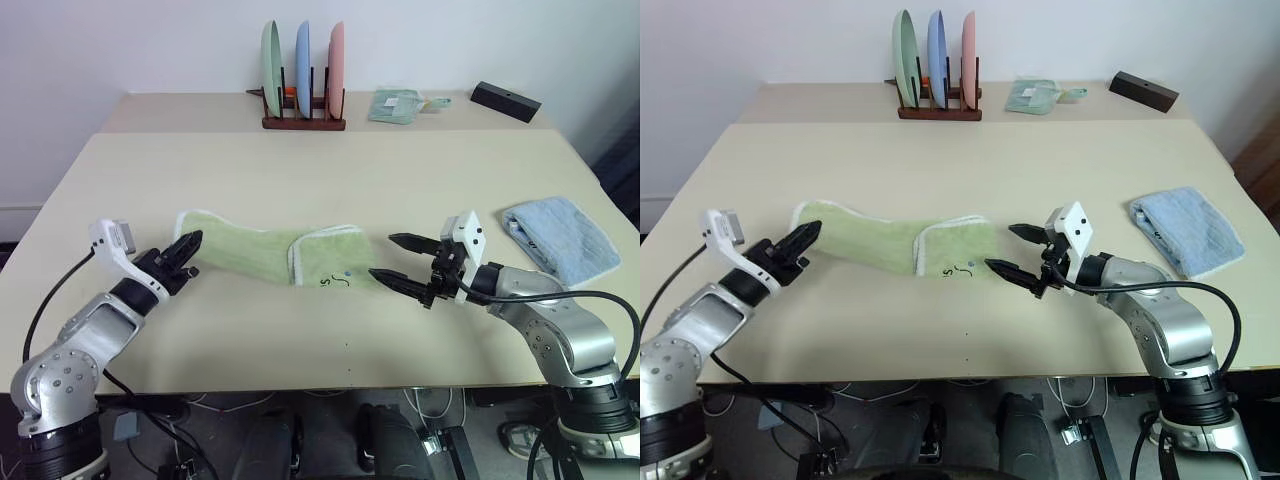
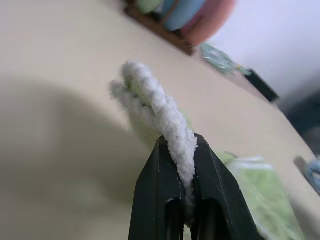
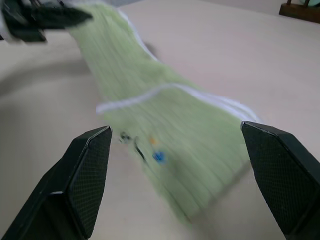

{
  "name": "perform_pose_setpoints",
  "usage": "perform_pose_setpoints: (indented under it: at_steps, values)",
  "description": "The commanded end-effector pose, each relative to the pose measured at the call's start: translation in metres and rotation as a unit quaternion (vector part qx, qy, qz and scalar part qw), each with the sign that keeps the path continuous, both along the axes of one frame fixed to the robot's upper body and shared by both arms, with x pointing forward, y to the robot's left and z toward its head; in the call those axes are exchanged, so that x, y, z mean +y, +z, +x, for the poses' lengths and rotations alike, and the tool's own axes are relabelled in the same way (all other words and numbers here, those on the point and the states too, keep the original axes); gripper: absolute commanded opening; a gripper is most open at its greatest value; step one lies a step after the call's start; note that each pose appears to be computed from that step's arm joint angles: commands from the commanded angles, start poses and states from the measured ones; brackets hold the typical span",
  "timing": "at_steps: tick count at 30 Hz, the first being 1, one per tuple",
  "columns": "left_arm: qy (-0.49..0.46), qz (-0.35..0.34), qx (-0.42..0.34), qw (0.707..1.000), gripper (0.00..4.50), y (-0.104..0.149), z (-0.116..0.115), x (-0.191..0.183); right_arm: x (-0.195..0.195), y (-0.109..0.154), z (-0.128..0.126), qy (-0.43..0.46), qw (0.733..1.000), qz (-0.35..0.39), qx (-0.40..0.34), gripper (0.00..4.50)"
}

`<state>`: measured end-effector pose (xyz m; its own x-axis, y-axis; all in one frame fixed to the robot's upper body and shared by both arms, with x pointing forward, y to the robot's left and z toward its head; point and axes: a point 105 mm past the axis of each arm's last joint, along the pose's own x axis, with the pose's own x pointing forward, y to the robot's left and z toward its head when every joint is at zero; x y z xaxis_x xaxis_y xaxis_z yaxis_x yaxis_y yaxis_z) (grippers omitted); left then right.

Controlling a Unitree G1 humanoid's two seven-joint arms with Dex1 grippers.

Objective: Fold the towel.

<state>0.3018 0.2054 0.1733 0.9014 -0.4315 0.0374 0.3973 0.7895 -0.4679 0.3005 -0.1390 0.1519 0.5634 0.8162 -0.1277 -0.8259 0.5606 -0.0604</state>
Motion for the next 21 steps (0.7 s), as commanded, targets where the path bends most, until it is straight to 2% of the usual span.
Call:
perform_pose_setpoints:
  at_steps: [1, 7, 10, 11, 14, 17, 19, 21]
  values:
    - [-0.121, 0.053, -0.046, 0.99, 0.03, 0.02, -0.004, -0.06, -0.004, 0.008, 0.006, -0.005, 1.0, -0.008, -0.027, 4.21]
    - [-0.258, 0.127, -0.065, 0.956, 0.03, 0.022, 0.0, -0.146, -0.007, 0.003, 0.011, -0.015, 0.999, -0.01, -0.026, 4.21]
    - [-0.325, 0.228, -0.034, 0.917, 0.03, -0.012, 0.007, -0.204, -0.022, 0.001, 0.022, -0.067, 0.997, -0.028, -0.038, 4.21]
    - [-0.335, 0.251, -0.033, 0.908, 0.03, -0.019, 0.008, -0.212, -0.025, 0.001, 0.024, -0.075, 0.996, -0.03, -0.042, 4.21]
    - [-0.33, 0.268, -0.014, 0.905, 0.03, -0.034, 0.016, -0.225, -0.03, 0.003, 0.024, -0.088, 0.994, -0.032, -0.048, 4.21]
    - [-0.328, 0.299, 0.008, 0.896, 0.03, -0.053, 0.019, -0.226, -0.033, 0.002, 0.024, -0.098, 0.993, -0.034, -0.052, 4.21]
    - [-0.321, 0.302, 0.015, 0.897, 0.03, -0.057, 0.022, -0.223, -0.034, 0.002, 0.024, -0.101, 0.993, -0.034, -0.052, 4.21]
    - [-0.32, 0.289, 0.014, 0.902, 0.63, -0.055, 0.022, -0.222, -0.035, 0.0, 0.024, -0.103, 0.993, -0.034, -0.053, 4.21]
